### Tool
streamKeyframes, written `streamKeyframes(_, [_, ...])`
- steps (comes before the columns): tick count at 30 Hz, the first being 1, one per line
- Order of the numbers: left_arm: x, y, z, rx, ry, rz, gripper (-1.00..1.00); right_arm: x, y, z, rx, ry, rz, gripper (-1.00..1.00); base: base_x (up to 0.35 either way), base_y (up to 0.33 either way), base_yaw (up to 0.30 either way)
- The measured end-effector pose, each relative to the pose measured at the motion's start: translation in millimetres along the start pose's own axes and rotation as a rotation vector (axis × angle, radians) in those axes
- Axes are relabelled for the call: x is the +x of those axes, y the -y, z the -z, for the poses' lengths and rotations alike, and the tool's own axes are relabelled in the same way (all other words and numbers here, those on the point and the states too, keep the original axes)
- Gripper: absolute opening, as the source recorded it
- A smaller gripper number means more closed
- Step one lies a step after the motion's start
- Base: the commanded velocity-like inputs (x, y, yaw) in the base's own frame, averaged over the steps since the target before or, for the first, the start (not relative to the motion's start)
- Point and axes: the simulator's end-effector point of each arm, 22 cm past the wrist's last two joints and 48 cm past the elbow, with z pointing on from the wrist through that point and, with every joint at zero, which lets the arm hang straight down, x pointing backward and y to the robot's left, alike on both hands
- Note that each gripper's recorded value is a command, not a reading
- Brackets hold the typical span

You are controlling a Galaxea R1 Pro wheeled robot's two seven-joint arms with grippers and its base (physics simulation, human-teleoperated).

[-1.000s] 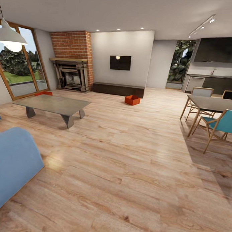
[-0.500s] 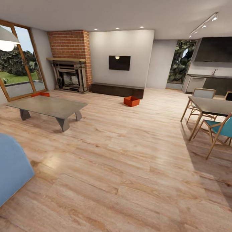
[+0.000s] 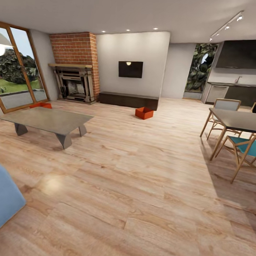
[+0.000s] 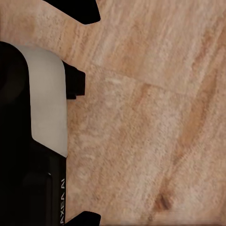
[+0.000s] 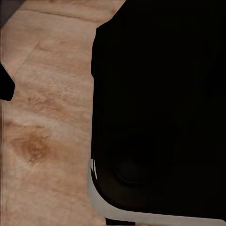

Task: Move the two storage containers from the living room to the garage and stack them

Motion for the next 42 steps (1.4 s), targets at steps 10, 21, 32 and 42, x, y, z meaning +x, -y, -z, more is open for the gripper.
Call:
streamKeyframes(10, [0.0, 0.3, 0.0, 0.0, 0.0, 0.0, 1.0, 0.0, 0.0, 0.0, 0.0, 0.0, 0.0, 1.0, 0.333, -0.129, 0.0])
streamKeyframes(21, [0.0, 0.5, 0.0, 0.001, 0.0, 0.0, 1.0, 0.1, 0.0, 0.0, 0.0, 0.0, 0.0, 1.0, 0.333, -0.129, 0.0])
streamKeyframes(32, [-0.1, 1.2, 0.1, 0.001, 0.001, 0.001, 1.0, 0.0, 0.0, 0.0, 0.0, 0.0, 0.001, 1.0, 0.333, -0.129, 0.0])
streamKeyframes(42, [0.5, 1.0, 0.2, 0.001, 0.001, 0.002, 1.0, 0.0, 0.0, 0.0, 0.0, 0.0, 0.001, 1.0, 0.333, -0.129, 0.0])
